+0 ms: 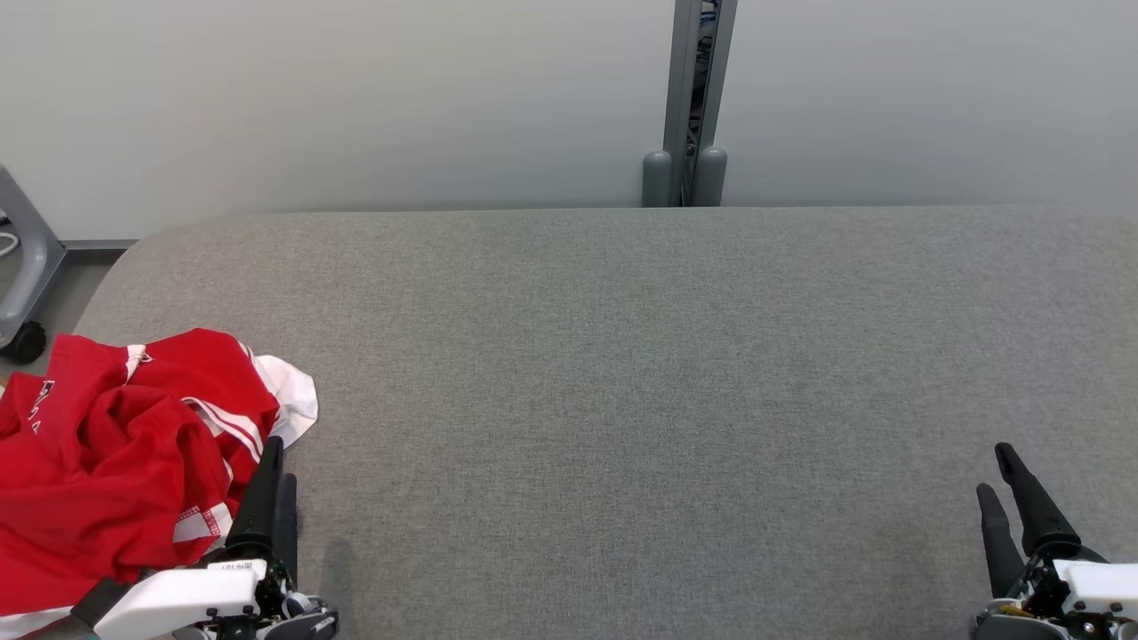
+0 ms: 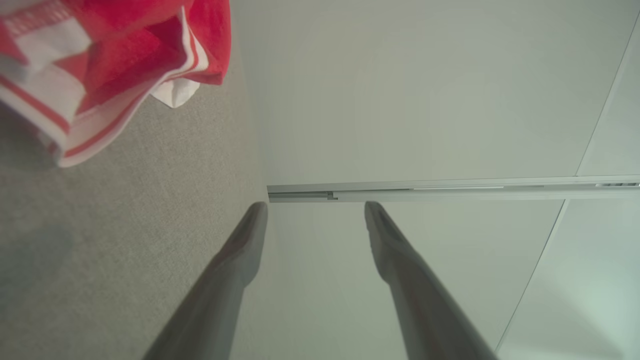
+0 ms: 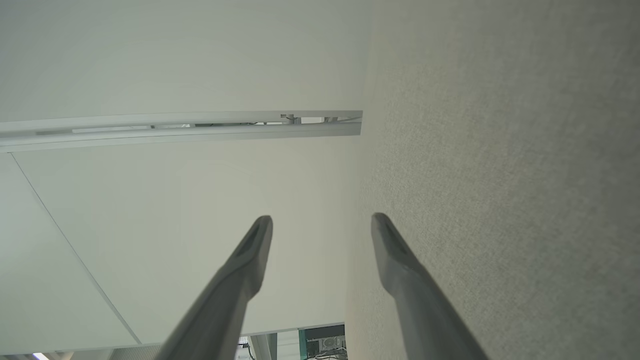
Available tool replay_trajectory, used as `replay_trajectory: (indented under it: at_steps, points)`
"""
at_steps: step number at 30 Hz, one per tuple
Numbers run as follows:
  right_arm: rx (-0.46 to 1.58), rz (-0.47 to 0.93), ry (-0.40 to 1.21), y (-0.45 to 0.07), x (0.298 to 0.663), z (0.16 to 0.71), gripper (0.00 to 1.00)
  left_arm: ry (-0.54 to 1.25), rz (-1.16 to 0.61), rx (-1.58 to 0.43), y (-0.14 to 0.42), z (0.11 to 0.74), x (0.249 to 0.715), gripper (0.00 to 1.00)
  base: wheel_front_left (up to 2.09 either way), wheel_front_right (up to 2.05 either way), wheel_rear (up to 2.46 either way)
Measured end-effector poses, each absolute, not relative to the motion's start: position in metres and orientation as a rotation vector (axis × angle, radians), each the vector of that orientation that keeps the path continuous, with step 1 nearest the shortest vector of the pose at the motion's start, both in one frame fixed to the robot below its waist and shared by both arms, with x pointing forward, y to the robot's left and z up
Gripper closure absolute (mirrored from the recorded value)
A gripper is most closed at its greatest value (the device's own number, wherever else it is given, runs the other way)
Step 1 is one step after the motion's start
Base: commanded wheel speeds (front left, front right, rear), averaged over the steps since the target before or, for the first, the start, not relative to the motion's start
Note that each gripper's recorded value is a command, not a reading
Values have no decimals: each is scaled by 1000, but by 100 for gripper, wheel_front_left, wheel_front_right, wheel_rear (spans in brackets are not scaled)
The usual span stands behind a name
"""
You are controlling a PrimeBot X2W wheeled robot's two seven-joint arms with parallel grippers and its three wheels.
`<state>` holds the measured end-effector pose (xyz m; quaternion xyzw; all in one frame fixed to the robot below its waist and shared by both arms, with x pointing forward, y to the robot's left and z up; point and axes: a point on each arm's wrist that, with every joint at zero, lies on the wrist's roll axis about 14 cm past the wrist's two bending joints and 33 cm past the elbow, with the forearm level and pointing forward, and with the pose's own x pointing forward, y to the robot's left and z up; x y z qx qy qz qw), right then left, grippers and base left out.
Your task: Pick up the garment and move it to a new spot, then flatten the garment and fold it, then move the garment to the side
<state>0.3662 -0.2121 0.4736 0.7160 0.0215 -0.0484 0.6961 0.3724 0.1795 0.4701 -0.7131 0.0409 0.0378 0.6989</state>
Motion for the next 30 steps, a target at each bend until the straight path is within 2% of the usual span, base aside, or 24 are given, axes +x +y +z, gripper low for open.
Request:
replay_trajectory:
  at_steps: [14, 30]
  points:
    - [1482, -126, -12, -219, 367, 485, 0, 7, 121, -1532, 197, 480, 374, 0, 0, 0, 0]
    - [1125, -110, -125, -235, 376, 524, 0, -118, 103, -1329, 216, 513, 384, 0, 0, 0, 0]
